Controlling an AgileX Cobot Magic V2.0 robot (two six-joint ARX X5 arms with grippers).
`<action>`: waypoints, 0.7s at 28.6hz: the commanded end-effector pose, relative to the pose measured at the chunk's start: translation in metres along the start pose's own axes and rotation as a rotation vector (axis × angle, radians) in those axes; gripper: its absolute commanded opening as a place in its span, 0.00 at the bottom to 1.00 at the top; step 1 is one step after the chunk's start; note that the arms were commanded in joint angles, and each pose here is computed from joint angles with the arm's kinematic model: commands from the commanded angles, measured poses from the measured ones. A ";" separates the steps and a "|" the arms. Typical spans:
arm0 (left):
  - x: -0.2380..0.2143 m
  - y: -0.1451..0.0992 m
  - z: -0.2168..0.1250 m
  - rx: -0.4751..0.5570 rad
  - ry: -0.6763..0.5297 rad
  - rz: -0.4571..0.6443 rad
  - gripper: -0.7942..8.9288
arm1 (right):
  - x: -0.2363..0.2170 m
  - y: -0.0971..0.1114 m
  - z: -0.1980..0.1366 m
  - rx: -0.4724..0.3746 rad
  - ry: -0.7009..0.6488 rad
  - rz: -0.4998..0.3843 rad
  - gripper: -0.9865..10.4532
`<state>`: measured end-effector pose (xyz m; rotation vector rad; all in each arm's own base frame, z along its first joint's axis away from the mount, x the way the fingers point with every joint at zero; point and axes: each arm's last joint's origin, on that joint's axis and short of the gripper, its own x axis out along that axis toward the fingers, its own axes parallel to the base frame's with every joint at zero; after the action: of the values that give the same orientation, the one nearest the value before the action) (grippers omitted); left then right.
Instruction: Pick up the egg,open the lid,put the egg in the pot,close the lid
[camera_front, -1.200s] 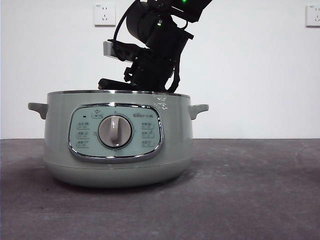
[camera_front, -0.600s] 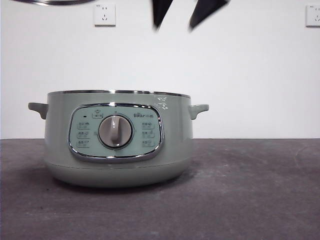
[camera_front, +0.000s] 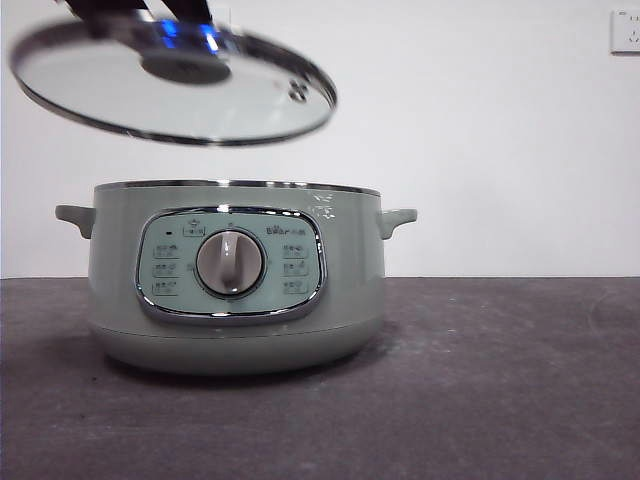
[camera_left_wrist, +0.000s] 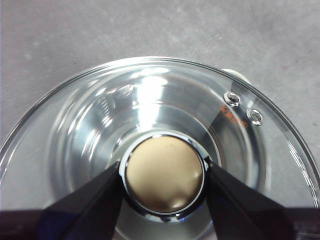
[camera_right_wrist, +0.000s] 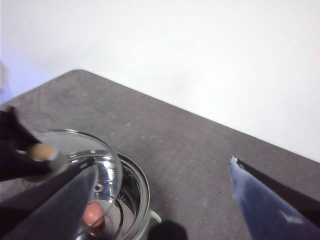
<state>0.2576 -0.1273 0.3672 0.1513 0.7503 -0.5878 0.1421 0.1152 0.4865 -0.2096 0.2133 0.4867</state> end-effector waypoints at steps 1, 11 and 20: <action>0.009 -0.002 0.011 0.028 -0.058 -0.014 0.07 | -0.012 -0.003 -0.002 0.013 -0.003 -0.003 0.48; 0.055 -0.005 0.013 0.042 -0.017 -0.034 0.07 | -0.038 -0.008 -0.012 0.032 0.051 0.006 0.48; 0.076 -0.003 0.011 0.035 0.018 -0.032 0.07 | -0.041 -0.009 -0.014 0.028 0.063 0.008 0.47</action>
<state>0.3045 -0.1651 0.3155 0.1843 0.8102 -0.6179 0.1095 0.0868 0.4850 -0.2096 0.2846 0.4856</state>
